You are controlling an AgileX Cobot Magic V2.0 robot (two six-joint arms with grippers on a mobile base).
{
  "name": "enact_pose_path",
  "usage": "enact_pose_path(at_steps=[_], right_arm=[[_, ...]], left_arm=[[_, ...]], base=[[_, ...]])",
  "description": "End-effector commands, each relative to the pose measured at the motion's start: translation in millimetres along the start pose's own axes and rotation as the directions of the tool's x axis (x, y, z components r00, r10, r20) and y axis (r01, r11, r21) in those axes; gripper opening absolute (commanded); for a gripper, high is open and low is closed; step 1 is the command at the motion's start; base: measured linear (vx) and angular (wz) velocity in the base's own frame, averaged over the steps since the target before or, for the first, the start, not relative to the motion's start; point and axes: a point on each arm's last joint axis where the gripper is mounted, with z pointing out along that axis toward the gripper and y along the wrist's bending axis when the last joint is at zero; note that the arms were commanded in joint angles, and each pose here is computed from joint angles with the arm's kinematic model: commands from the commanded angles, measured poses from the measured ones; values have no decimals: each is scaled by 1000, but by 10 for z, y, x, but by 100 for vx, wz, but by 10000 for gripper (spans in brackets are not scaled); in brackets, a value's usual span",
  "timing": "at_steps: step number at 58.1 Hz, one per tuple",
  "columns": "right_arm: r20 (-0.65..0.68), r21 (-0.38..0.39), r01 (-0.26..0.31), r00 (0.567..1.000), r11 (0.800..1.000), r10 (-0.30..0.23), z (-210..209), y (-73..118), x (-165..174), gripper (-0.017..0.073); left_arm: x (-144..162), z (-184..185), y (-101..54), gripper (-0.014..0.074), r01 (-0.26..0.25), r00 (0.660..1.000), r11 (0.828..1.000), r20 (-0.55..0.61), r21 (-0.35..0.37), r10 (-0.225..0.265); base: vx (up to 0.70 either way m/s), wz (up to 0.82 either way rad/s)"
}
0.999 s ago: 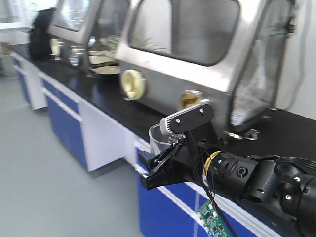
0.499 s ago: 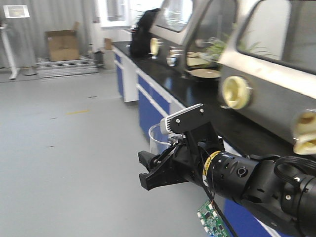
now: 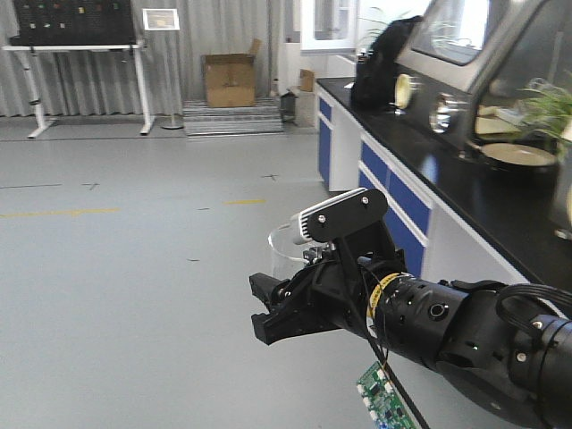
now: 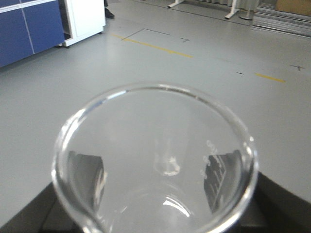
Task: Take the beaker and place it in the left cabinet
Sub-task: 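Hold the beaker in the right gripper while the base turns away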
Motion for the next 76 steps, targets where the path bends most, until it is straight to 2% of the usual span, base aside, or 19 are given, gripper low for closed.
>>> enact_pose_path(at_steps=[1, 34, 76], right_arm=[[138, -20, 1, 990, 1000, 2, -149, -5, -286, -1], [138, -20, 1, 990, 1000, 2, -149, -5, -286, -1], [138, -19, 1, 990, 1000, 2, -149, -5, -286, -1]], left_arm=[[-26, -13, 0, 1, 6, 997, 1000, 77, -7, -6], [-26, -13, 0, 1, 6, 997, 1000, 77, -7, -6], [-26, -13, 0, 1, 6, 997, 1000, 77, -7, -6]], base=[[36, 33], [47, 16], [64, 7]])
